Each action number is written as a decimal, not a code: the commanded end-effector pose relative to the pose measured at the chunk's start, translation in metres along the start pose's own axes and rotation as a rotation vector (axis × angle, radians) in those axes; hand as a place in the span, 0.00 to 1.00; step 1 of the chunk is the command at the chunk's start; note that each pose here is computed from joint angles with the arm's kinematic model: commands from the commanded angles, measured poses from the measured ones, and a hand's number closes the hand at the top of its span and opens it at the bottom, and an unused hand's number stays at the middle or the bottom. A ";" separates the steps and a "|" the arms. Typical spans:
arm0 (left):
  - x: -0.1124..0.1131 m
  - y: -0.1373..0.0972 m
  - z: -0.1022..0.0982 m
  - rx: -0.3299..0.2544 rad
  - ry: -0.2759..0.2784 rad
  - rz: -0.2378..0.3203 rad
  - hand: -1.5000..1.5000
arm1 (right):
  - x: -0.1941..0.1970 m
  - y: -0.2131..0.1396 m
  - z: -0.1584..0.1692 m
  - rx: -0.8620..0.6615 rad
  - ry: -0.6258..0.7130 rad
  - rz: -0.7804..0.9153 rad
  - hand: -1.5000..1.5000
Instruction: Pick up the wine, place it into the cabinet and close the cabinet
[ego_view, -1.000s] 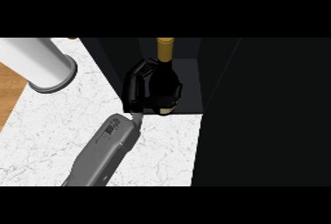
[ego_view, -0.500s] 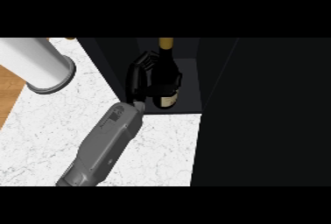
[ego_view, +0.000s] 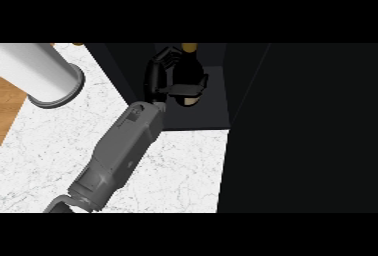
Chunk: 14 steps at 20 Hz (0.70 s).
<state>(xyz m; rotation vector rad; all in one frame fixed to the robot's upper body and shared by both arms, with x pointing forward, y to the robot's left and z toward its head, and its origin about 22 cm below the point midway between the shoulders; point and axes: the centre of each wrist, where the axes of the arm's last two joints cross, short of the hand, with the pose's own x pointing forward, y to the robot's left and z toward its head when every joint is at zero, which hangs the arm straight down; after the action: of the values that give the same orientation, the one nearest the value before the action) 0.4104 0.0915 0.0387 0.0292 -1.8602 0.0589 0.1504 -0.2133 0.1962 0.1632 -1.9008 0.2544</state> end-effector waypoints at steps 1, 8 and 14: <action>0.012 -0.002 -0.018 0.019 -0.045 -0.049 1.00 | 0.010 0.012 0.005 0.032 -0.031 -0.045 0.00; -0.010 0.007 -0.012 0.070 -0.102 -0.084 1.00 | 0.026 -0.004 0.017 0.041 -0.043 -0.029 0.00; 0.005 0.002 -0.027 0.097 -0.033 -0.019 1.00 | 0.013 0.009 0.017 0.045 -0.036 -0.058 0.00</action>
<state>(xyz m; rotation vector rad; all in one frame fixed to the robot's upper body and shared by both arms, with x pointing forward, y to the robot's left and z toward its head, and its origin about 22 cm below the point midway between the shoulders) 0.4307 0.0953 0.0460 0.1286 -1.9358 0.0864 0.1515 -0.2082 0.1958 0.2003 -1.9015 0.2640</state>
